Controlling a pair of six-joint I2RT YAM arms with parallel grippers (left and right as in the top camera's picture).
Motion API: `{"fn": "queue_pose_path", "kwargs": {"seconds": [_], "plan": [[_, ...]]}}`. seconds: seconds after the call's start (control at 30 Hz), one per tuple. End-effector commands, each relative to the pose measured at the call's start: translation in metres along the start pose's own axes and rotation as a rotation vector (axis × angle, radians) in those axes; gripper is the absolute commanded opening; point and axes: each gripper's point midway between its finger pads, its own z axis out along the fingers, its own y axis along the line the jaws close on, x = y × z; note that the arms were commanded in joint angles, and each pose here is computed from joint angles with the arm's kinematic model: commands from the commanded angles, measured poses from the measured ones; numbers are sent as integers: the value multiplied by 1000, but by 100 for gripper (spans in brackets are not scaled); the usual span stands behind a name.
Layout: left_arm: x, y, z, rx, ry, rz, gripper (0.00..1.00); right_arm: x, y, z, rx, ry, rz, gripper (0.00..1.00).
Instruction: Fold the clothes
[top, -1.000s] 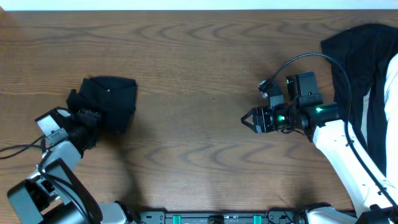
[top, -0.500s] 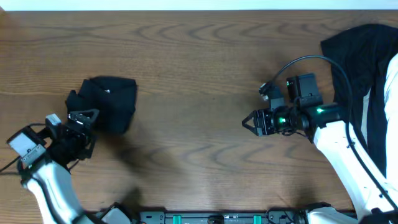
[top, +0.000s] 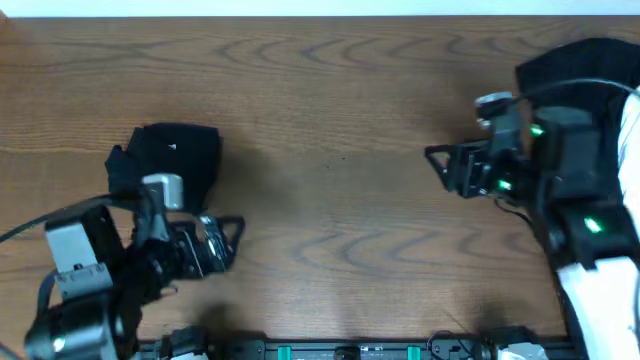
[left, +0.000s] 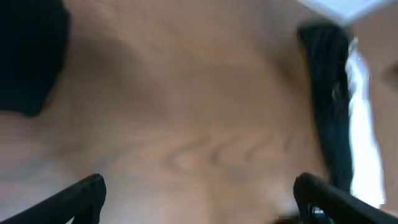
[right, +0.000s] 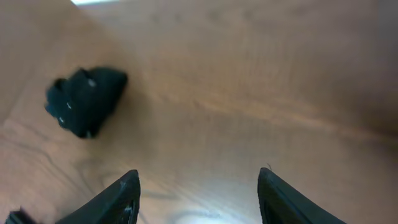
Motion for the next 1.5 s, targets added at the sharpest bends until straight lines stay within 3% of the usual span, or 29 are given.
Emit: {"fn": "queue_pose_path", "kwargs": {"seconds": [0.0, 0.13, 0.27, 0.33, 0.6, 0.87, 1.47], "plan": [[-1, 7, -26, -191, 5, 211, 98, -25, 24, -54, 6, -146, -80, 59], [12, 0, -49, -235, -6, 282, 98, -20, 35, -111, 83, -255, -155, 62], [35, 15, -64, -326, -5, 210, 98, 0, 28, -158, 213, -352, -162, 69], [43, 24, -68, -372, -4, 173, 98, 11, 23, -178, 273, -395, -160, 99], [44, 27, -67, -383, -20, 144, 98, 40, 20, -208, 332, -446, -156, 99], [21, 21, -67, -346, -160, -77, 98, 56, 14, -202, 344, -377, -136, 99], [20, 21, -67, -346, -163, -75, 98, 86, 3, -190, 363, -250, -104, 99]]}}
